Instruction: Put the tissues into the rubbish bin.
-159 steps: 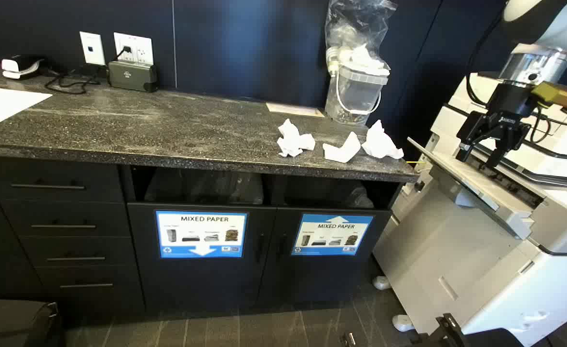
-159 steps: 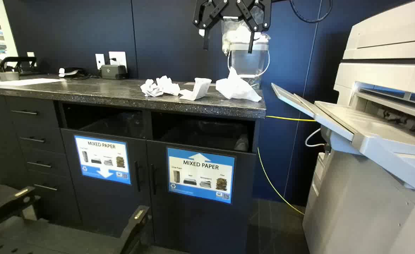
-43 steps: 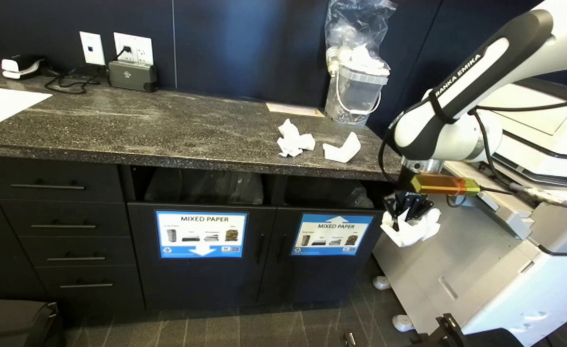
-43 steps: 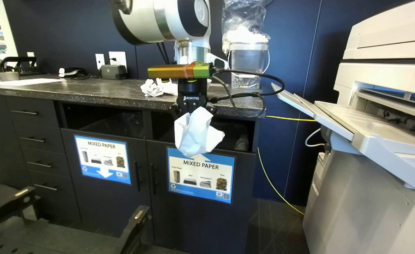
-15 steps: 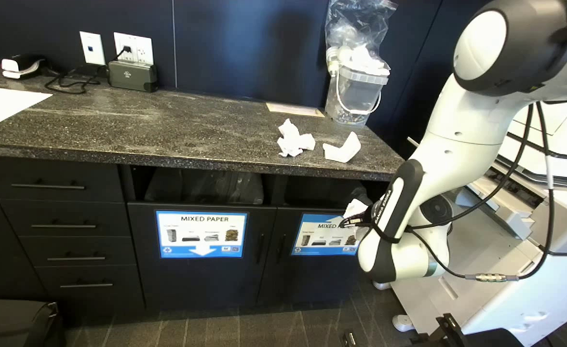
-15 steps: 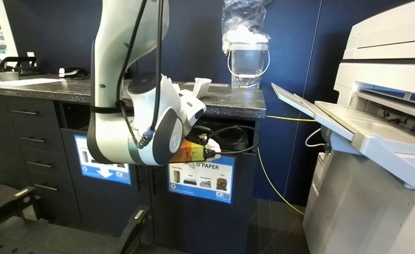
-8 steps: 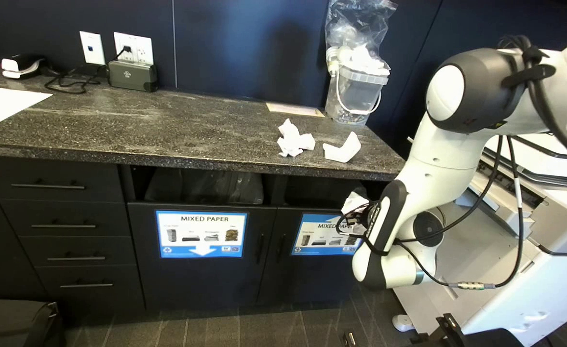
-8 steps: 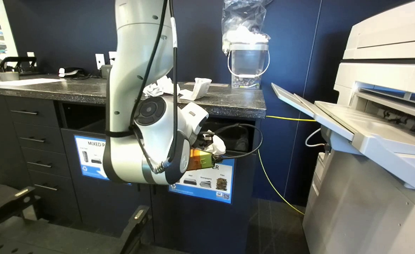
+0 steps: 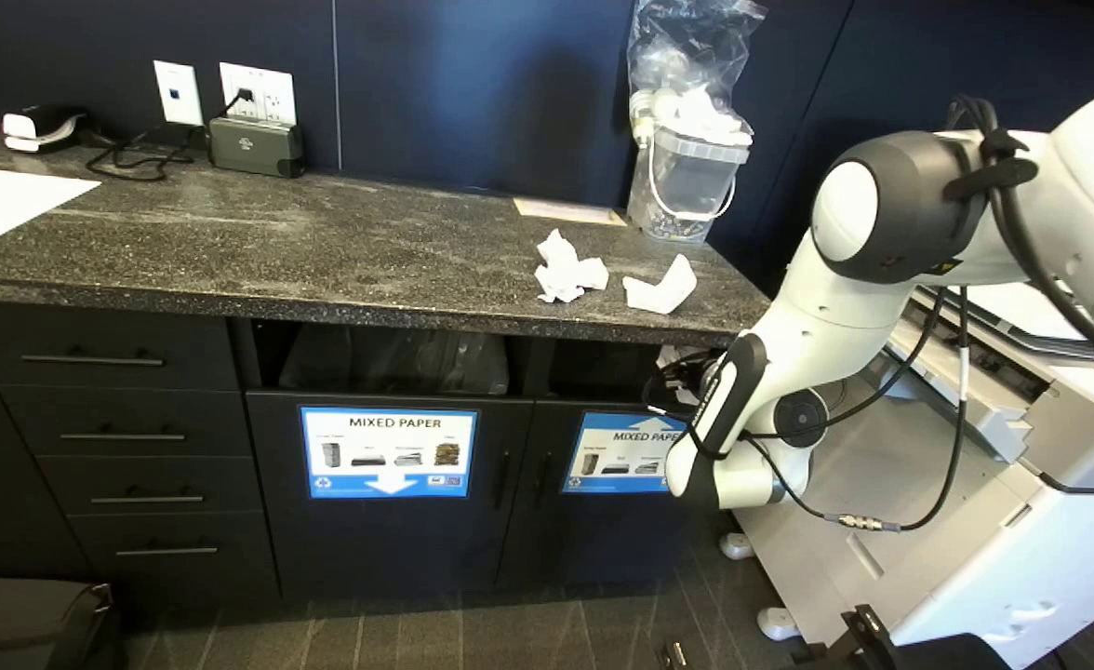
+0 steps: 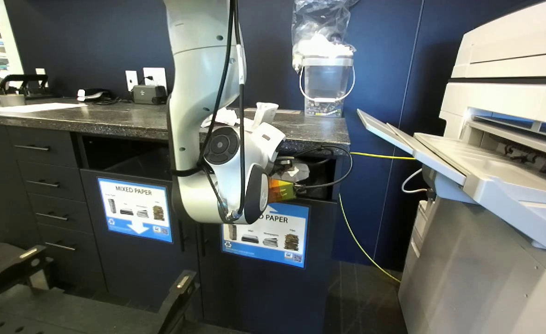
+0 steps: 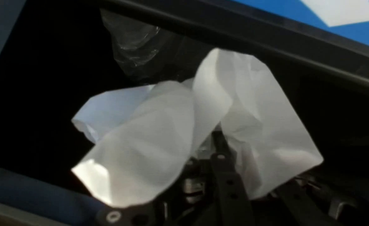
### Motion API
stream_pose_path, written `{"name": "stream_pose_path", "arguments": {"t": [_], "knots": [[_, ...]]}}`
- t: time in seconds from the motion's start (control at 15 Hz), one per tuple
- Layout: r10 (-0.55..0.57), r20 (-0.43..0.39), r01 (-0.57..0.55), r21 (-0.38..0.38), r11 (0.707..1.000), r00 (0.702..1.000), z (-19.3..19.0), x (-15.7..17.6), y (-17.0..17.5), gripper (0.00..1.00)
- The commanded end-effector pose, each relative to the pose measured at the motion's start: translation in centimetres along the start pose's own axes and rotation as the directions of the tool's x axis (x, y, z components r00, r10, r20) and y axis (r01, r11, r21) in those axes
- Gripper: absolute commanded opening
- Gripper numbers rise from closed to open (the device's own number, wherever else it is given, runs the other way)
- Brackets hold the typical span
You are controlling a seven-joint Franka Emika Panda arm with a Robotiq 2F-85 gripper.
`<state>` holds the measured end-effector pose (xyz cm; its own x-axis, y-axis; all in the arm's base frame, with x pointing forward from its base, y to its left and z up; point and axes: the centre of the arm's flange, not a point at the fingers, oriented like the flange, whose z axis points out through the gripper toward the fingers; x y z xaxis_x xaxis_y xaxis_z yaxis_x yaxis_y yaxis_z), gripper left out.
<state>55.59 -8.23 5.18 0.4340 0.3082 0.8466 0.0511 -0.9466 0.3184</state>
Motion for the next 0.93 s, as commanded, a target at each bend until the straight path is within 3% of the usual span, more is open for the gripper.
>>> {"name": "stream_pose_path", "arguments": {"t": [0.0,0.33,0.87], "knots": [[0.012,-0.099,-0.013,-0.011,1.0,0.995,1.6,-1.8,0.3,0.1],[0.073,-0.123,-0.065,0.073,0.995,0.99,4.9,-3.5,1.6,0.1],[0.089,-0.182,-0.064,0.14,0.988,0.979,7.5,-3.1,5.3,0.1]]}}
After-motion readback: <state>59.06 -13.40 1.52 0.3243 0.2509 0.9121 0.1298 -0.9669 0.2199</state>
